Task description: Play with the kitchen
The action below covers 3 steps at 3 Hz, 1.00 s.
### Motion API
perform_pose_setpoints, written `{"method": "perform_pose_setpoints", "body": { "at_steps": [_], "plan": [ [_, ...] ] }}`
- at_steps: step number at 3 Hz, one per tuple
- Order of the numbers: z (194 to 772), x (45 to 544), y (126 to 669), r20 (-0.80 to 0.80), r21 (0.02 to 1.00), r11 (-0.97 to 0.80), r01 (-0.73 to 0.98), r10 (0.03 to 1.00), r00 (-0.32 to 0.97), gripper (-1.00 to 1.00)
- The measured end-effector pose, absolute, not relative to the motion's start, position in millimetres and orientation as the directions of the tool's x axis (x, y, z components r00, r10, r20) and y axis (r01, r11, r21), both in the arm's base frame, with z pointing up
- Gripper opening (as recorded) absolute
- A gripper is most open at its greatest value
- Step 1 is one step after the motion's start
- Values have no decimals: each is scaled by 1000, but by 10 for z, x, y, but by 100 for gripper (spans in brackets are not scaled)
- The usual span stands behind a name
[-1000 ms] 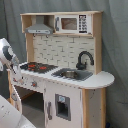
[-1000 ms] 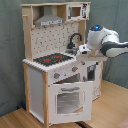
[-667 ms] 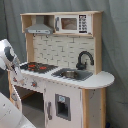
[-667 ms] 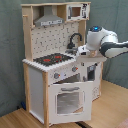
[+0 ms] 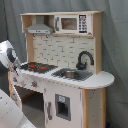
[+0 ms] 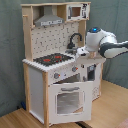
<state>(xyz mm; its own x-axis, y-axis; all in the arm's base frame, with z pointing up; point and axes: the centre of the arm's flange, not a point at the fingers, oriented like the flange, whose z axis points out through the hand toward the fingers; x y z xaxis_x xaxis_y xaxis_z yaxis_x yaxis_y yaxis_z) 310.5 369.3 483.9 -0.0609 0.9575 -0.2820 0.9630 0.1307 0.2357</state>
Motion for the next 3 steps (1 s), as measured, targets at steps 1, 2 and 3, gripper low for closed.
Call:
{"method": "perform_pose_setpoints", "body": {
  "at_steps": [1, 2, 3],
  "plan": [
    [4595, 3215, 3649, -256, 174, 178, 968, 958, -130, -100],
    [4384, 3347, 3575, -217, 92, 216, 972, 957, -192, -100],
    [4062, 3443, 3452, -184, -2, 219, 976, 959, -215, -100]
  ]
}}
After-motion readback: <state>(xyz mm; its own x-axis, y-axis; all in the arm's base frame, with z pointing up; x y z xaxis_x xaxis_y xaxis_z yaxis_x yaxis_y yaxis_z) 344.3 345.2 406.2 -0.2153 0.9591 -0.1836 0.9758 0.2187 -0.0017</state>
